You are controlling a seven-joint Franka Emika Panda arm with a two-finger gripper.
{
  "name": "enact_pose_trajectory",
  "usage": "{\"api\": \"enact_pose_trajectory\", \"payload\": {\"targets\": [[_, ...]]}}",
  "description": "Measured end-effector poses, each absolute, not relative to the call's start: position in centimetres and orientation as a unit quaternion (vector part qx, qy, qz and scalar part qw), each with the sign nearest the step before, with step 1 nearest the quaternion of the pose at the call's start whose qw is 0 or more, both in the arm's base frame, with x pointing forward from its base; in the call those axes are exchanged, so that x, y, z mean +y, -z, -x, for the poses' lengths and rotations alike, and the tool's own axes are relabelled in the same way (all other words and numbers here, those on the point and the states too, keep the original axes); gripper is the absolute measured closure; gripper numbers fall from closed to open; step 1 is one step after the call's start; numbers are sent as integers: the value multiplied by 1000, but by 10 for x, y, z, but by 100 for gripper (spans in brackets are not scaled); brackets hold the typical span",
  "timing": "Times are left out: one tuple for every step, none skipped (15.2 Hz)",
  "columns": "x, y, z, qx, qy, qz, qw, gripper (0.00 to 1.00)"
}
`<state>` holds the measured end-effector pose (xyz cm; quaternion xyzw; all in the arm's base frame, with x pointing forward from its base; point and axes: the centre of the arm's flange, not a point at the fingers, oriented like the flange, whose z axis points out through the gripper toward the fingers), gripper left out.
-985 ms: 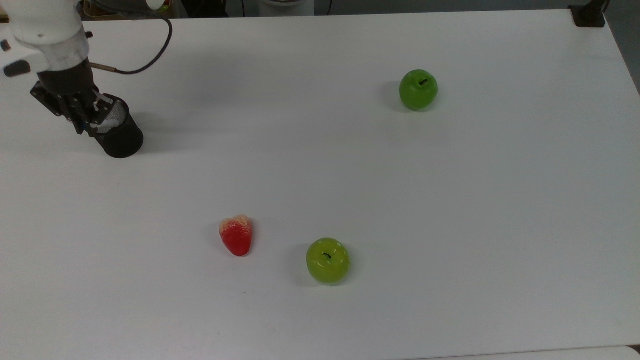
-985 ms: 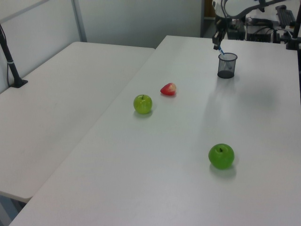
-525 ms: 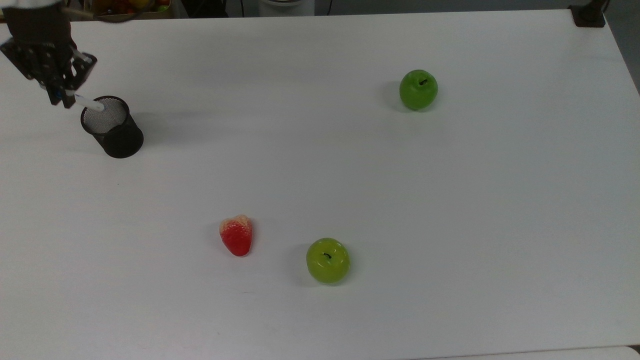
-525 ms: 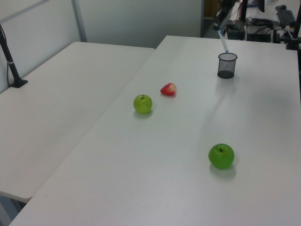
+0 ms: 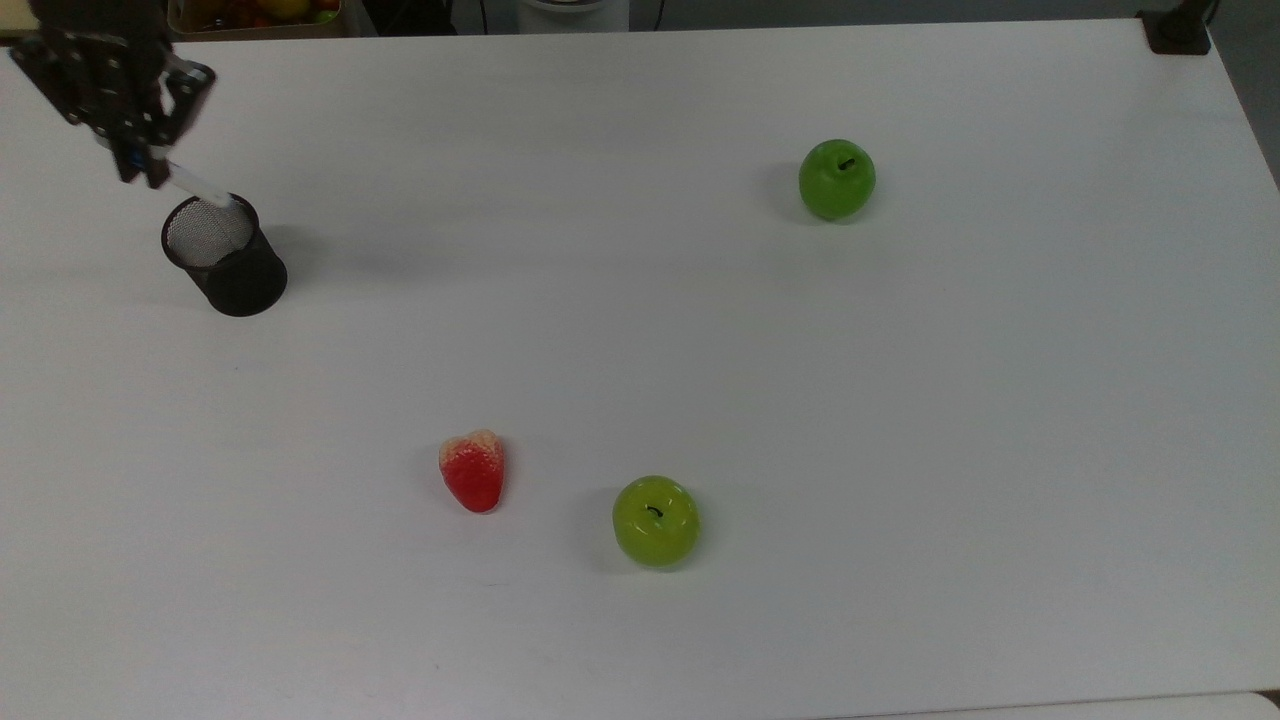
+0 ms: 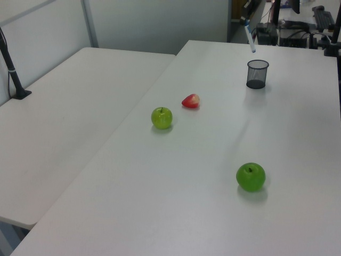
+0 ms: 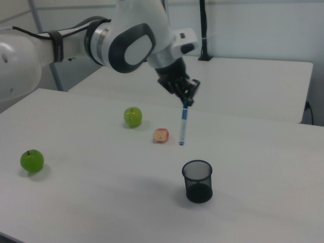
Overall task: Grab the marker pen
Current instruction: 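Lift the gripped blue marker up out of the mesh cup, then carry the held blue marker away from the cup toward the apples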
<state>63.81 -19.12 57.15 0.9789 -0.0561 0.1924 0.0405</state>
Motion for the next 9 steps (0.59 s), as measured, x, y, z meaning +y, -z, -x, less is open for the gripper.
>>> {"api": "enact_pose_trajectory", "payload": {"targets": [[-172,-569,-643,-52,-185,-981,34,82],[-149,-566,-647,-46,-177,-983,26,82],[-125,-564,-650,-38,-168,-985,20,82],[-101,-561,-653,-30,-156,-987,13,82],[-78,-558,-654,-23,-145,-989,8,82],[-56,-556,-654,-17,-134,-991,3,82],[-37,-554,-654,-12,-125,-992,0,82],[-19,-552,-653,-7,-115,-993,-3,82],[-3,-549,-652,-3,-105,-994,-5,82]]}}
